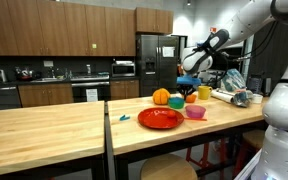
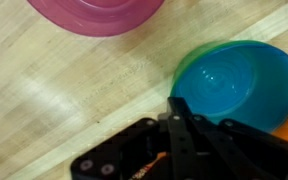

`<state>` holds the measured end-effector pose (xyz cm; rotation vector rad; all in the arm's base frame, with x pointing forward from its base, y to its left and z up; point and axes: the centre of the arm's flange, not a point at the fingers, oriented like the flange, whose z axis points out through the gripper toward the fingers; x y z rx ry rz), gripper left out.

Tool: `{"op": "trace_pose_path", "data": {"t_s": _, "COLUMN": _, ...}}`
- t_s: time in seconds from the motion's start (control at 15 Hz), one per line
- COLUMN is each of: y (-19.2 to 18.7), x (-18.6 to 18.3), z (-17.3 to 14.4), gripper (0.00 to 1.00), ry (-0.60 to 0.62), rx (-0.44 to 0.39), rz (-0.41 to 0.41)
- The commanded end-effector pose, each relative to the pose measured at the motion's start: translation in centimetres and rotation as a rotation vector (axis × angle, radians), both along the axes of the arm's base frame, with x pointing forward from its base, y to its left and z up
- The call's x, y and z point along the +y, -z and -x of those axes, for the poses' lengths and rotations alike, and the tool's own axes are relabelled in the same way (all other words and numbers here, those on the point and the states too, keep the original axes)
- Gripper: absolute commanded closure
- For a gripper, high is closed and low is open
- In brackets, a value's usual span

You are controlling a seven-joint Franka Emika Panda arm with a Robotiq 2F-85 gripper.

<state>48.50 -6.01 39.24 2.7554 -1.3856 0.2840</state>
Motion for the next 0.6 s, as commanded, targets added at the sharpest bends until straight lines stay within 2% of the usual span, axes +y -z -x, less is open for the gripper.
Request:
{"op": "trace_pose_path", "data": {"t_s": 0.0, "y": -0.43, "x": 0.57, "z": 0.76, "gripper": 1.00, "ry": -0.005, "rx": -0.008, "rz": 0.010}}
{"op": "trace_pose_path", "data": {"t_s": 0.2, "y": -0.48, "x": 0.66, "z": 0.85, "gripper": 0.99, "ry": -0.015, "rx": -0.005, "rz": 0.008}}
{"op": "trace_pose_path", "data": {"t_s": 0.27, "y": -0.52, "x": 0.67, "z": 0.86, "gripper": 0.74, "ry": -0.019, "rx": -0.006, "rz": 0.006}}
{"op": "trace_pose_path", "data": {"t_s": 0.4, "y": -0.68, "x": 0.77, "z": 0.94, "gripper": 0.72, "ry": -0.021, "rx": -0.009, "rz": 0.008}}
{"op": "trace_pose_path", "data": {"t_s": 0.53, "y": -0.94, "x": 0.92, "z": 1.03, "gripper": 0.60, "ry": -0.024, "rx": -0.015, "rz": 0.009}}
